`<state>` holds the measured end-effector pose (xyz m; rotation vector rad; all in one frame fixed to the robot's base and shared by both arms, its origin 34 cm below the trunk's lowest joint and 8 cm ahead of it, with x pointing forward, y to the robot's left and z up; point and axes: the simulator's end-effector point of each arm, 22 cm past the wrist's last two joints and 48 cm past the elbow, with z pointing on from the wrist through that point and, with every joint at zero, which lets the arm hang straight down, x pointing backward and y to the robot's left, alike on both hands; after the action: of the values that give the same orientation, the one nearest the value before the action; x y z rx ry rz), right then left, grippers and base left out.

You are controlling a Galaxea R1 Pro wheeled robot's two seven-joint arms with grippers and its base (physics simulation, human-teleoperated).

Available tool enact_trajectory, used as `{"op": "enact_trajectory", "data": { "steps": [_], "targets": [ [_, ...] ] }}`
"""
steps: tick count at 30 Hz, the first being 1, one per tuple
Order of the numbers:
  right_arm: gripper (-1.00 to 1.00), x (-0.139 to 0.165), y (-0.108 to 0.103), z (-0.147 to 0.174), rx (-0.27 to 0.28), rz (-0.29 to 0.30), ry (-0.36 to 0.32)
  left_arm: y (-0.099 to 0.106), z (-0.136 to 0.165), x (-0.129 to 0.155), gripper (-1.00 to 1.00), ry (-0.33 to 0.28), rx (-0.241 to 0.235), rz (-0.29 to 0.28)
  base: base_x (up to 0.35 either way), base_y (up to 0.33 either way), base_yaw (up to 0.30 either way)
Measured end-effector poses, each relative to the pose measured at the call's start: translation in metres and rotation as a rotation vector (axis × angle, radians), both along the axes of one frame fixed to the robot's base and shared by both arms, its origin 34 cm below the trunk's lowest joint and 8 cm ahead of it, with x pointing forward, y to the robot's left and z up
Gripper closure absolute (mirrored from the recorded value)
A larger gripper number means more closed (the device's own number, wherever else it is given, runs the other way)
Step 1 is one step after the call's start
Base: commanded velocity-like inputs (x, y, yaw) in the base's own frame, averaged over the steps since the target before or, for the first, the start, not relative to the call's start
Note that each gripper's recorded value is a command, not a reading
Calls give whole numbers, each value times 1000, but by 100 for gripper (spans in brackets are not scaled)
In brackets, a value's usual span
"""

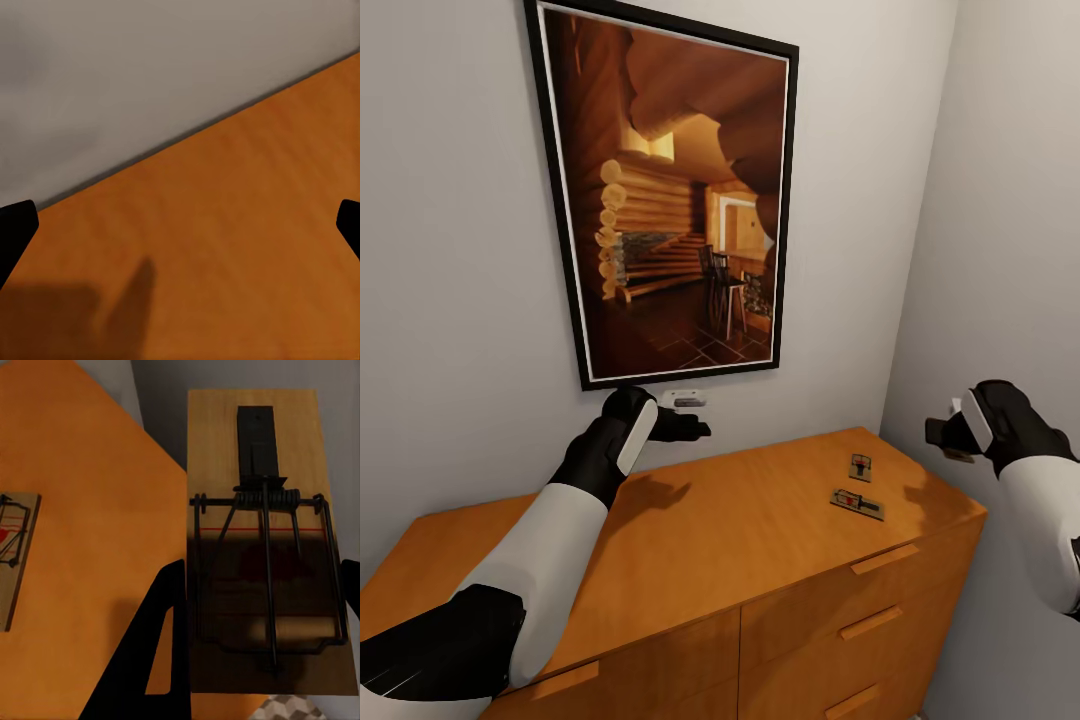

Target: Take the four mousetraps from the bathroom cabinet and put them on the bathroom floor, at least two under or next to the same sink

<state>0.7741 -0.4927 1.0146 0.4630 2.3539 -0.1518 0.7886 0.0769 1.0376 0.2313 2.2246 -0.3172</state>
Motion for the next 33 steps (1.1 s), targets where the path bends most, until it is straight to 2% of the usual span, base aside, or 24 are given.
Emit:
{"op": "enact_trajectory", "data": {
  "steps": [27,33],
  "targets": [
    [100,-1,2,-4,4,4,8,4,-2,1,-100,4,-1,6,0,0,0],
    [100,-2,2,-7,3,3,13,6,-12,0,-100,27,9,12,0,0,10]
  ]
}}
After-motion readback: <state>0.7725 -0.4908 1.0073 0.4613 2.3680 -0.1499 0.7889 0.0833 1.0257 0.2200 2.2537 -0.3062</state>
